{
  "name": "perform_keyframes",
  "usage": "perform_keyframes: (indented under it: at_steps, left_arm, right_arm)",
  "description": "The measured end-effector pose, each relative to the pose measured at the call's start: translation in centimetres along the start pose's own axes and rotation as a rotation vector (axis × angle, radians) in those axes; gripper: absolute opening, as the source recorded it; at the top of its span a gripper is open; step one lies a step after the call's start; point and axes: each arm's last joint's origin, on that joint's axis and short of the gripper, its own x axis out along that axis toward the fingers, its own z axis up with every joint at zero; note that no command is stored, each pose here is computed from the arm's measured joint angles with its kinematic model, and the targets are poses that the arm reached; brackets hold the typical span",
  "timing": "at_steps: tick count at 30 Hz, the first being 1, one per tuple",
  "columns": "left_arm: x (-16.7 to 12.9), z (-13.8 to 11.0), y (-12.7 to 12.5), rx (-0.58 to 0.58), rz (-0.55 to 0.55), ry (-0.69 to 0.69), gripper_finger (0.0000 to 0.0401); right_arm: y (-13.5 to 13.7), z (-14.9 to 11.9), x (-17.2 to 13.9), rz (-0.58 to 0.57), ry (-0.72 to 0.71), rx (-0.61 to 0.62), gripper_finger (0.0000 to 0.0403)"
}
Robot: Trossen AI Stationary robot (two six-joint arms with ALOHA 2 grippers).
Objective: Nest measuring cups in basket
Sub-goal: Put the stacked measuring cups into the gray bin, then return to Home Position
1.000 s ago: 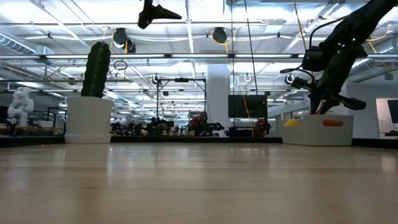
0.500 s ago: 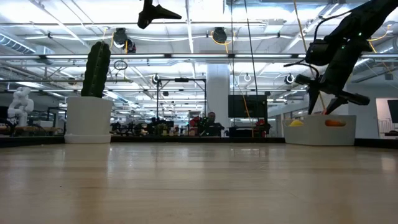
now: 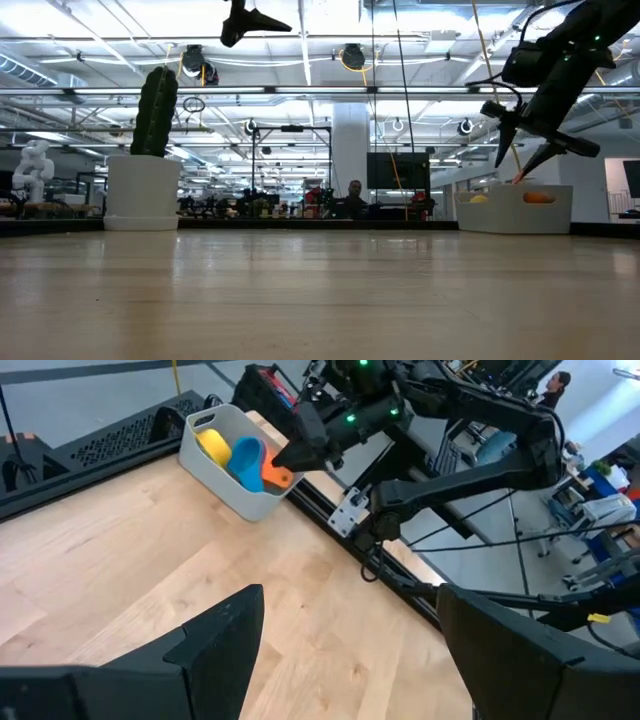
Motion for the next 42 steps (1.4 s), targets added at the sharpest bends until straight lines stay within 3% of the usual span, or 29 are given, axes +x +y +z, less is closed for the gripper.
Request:
perform_keyframes:
  at_steps: [13, 22, 37, 42]
  left_arm:
    - [-1.0, 0.0, -0.8, 0.005, -0.038, -0.018, 0.0298]
    - [-2.8, 0.5, -1.3, 0.004, -0.055, -0.064, 0.0298]
    - [-4.5, 0.5, -1.9, 0.017, -0.046, -0.101, 0.0298]
    - [-4.4, 0.4, -1.9, 0.04, -0.041, -0.097, 0.0298]
  right_arm:
    - [0.2, -2.1, -2.3, 0.069, -0.001, -0.04, 0.0176]
    - [1.0, -3.1, -3.5, 0.187, -0.032, -0.071, 0.0176]
    - [4.3, -5.0, -4.9, 0.498, -0.056, -0.319, 0.0175]
    - [5.3, -5.9, -5.3, 0.599, -0.07, -0.464, 0.0147]
